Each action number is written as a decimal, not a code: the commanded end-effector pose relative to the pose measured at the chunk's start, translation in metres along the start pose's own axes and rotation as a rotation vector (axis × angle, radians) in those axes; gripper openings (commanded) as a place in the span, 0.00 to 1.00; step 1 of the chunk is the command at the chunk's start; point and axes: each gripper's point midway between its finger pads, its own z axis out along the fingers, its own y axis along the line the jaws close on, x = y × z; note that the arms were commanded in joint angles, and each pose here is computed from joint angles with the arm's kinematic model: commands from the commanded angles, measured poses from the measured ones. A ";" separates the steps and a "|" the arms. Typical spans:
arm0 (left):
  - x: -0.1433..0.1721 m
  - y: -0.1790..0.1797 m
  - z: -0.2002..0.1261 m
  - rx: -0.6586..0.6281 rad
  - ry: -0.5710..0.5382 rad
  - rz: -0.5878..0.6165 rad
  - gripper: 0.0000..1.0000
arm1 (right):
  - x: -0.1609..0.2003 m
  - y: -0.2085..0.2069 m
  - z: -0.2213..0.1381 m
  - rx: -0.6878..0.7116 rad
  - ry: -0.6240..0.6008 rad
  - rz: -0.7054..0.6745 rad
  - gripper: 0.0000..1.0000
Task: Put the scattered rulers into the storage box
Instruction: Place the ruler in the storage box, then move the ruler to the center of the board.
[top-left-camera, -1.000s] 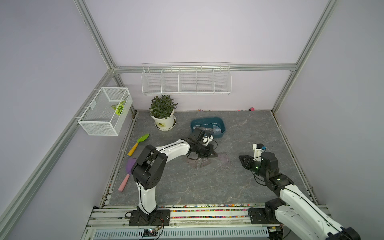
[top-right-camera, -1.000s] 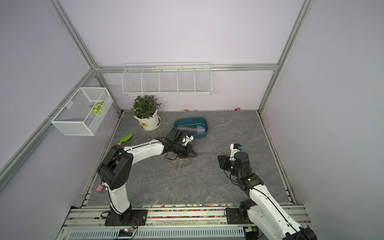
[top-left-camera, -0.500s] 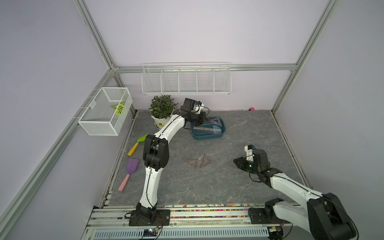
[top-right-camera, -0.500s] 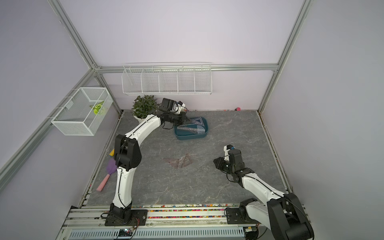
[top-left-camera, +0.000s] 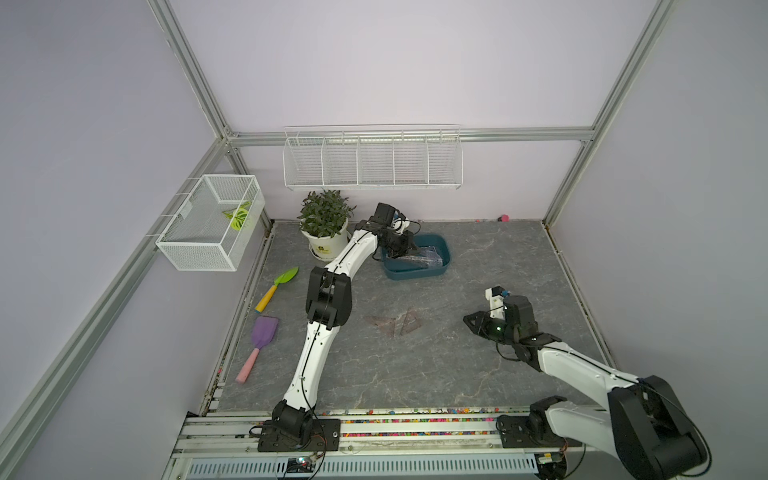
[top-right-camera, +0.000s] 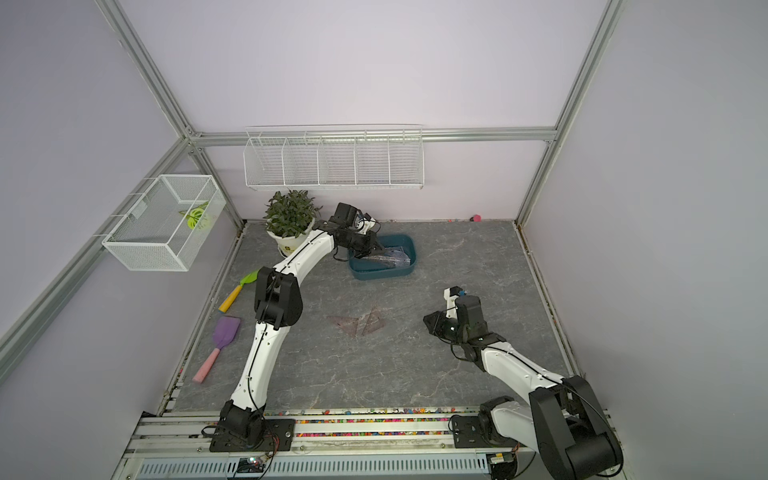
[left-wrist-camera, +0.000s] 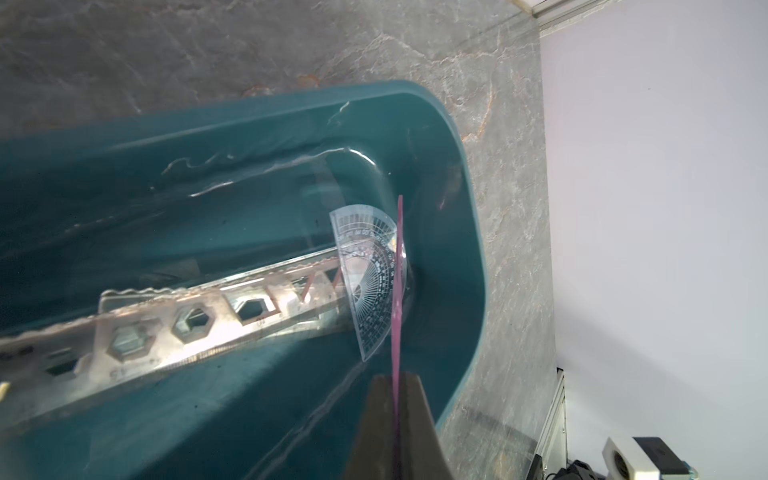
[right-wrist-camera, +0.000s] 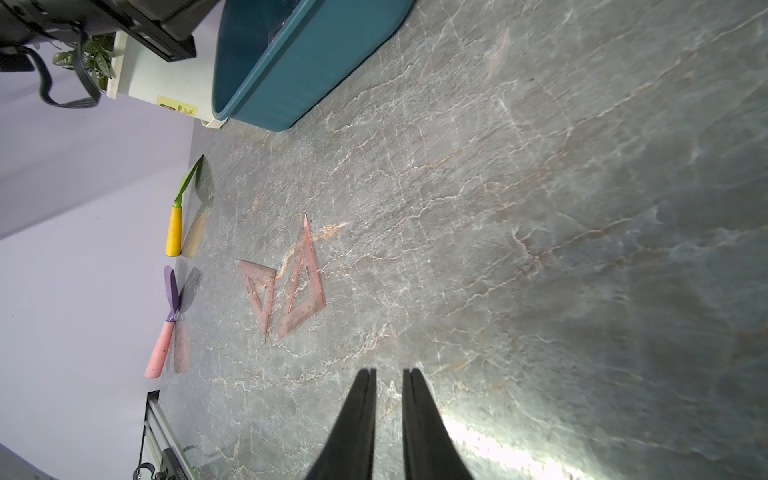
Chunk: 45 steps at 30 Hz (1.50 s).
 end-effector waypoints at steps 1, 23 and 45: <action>-0.004 0.005 0.006 0.014 -0.006 -0.006 0.00 | -0.009 0.006 -0.002 -0.018 -0.020 -0.030 0.18; 0.028 -0.045 -0.075 -0.123 -0.128 0.092 0.65 | 0.015 0.044 0.007 -0.069 0.075 -0.178 0.23; 0.229 0.008 -0.031 -0.104 0.235 -0.092 0.64 | 0.059 0.062 0.044 -0.008 0.150 -0.281 0.25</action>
